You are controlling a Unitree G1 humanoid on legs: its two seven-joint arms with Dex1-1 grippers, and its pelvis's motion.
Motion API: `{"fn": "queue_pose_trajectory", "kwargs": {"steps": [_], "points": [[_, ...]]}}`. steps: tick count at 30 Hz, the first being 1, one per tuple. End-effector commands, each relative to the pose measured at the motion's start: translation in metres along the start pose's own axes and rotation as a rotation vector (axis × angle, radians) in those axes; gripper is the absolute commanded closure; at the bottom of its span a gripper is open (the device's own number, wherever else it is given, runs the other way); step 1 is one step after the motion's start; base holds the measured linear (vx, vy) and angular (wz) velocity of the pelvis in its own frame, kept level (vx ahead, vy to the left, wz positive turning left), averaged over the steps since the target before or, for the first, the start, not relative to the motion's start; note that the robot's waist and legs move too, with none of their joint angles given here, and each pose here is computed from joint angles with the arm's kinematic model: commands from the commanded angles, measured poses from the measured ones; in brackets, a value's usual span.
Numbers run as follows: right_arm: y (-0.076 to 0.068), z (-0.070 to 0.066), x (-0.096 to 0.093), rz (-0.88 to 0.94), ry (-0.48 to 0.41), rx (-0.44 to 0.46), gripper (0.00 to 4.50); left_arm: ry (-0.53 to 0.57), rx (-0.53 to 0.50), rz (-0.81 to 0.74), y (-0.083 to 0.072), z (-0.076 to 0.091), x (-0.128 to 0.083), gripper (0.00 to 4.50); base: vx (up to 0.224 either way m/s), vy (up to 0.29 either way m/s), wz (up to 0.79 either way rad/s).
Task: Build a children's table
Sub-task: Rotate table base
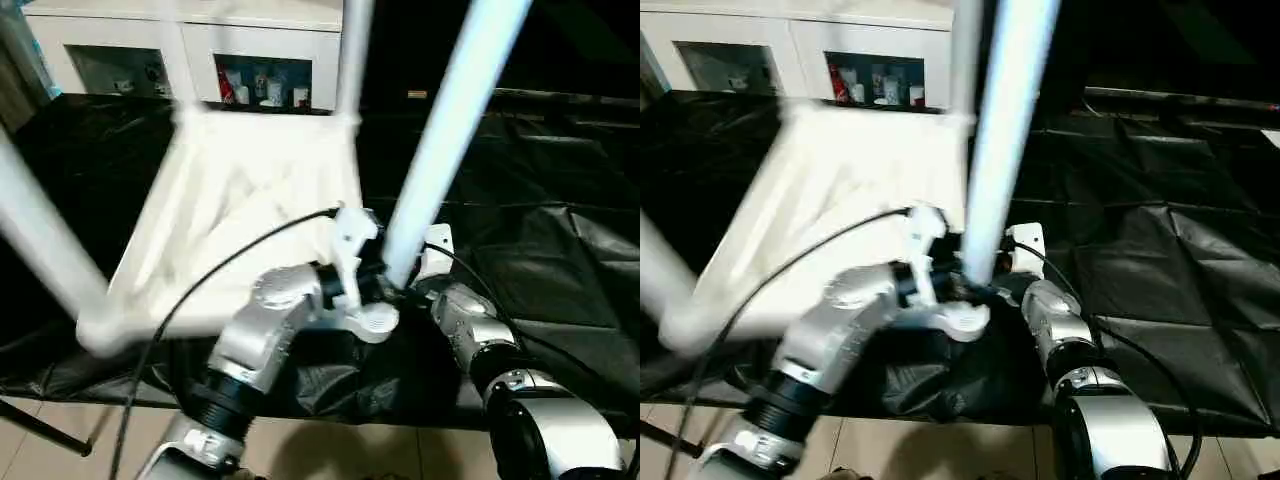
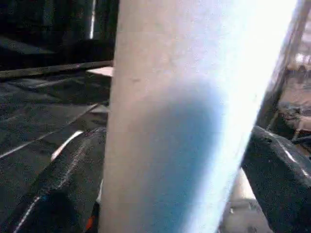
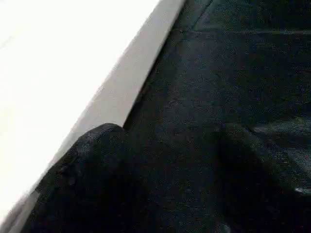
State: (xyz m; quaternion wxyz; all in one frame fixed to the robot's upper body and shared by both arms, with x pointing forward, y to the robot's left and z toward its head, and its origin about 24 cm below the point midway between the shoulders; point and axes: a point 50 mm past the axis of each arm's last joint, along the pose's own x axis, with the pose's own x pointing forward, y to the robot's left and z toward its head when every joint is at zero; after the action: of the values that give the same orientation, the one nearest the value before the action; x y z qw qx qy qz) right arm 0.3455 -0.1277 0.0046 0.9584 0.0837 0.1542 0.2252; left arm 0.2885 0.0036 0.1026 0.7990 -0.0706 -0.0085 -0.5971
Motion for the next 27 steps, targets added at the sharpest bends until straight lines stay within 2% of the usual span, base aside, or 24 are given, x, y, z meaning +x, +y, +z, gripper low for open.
{"fn": "queue_pose_trajectory", "kwargs": {"steps": [1, 7, 8, 9, 12, 15, 17, 18, 19, 20, 23, 24, 27], "points": [[0.022, 0.012, 0.012, 0.076, -0.046, -0.041, 0.78, 0.003, 0.054, -0.004, 0.003, 0.007, 0.009, 0.01, 0.0, 0.0, 0.0], [-0.016, 0.026, 0.001, -0.153, -0.085, -0.047, 0.78, 0.141, 0.161, 0.172, 0.038, 0.001, -0.02, 0.01, 0.0, 0.0, 0.0], [-0.017, 0.026, 0.0, -0.156, -0.086, -0.047, 0.78, 0.144, 0.161, 0.172, 0.038, 0.001, -0.022, 0.01, 0.0, 0.0, 0.0], [-0.025, 0.029, -0.004, -0.181, -0.098, -0.05, 0.78, 0.174, 0.161, 0.17, 0.042, 0.0, -0.033, 0.01, 0.0, 0.0, 0.0], [-0.039, 0.032, -0.013, -0.215, -0.107, -0.068, 0.78, 0.245, 0.136, 0.141, 0.043, -0.003, -0.053, 0.01, 0.0, 0.0, 0.0], [-0.051, 0.032, -0.022, -0.23, -0.089, -0.119, 0.78, 0.387, 0.117, 0.089, 0.039, -0.01, -0.073, 0.01, 0.0, 0.0, 0.0], [-0.054, 0.032, -0.025, -0.202, -0.071, -0.147, 0.78, 0.449, 0.091, 0.064, 0.034, -0.015, -0.081, 0.01, 0.0, 0.0, 0.0], [-0.056, 0.031, -0.029, -0.149, -0.034, -0.196, 0.78, 0.519, 0.031, 0.044, 0.026, -0.022, -0.086, 0.01, 0.0, 0.0, 0.0], [-0.056, 0.03, -0.03, -0.138, -0.027, -0.206, 0.78, 0.532, 0.022, 0.041, 0.025, -0.023, -0.087, 0.01, 0.0, 0.0, 0.0], [-0.057, 0.029, -0.035, -0.07, 0.012, -0.259, 0.78, 0.578, 0.016, 0.047, 0.02, -0.028, -0.09, 0.18, 0.0, 0.0, 0.0], [-0.054, 0.027, -0.046, 0.1, 0.068, -0.348, 0.78, 0.631, 0.029, 0.106, 0.022, -0.033, -0.093, 0.39, 0.0, 0.0, 0.0], [-0.052, 0.026, -0.056, 0.202, 0.101, -0.402, 0.78, 0.658, 0.032, 0.126, 0.023, -0.034, -0.096, 0.49, 0.0, 0.0, 0.0], [-0.051, 0.026, -0.066, 0.279, 0.134, -0.448, 0.78, 0.67, 0.025, 0.142, 0.024, -0.035, -0.096, 0.79, 0.0, 0.0, 0.0]]}}
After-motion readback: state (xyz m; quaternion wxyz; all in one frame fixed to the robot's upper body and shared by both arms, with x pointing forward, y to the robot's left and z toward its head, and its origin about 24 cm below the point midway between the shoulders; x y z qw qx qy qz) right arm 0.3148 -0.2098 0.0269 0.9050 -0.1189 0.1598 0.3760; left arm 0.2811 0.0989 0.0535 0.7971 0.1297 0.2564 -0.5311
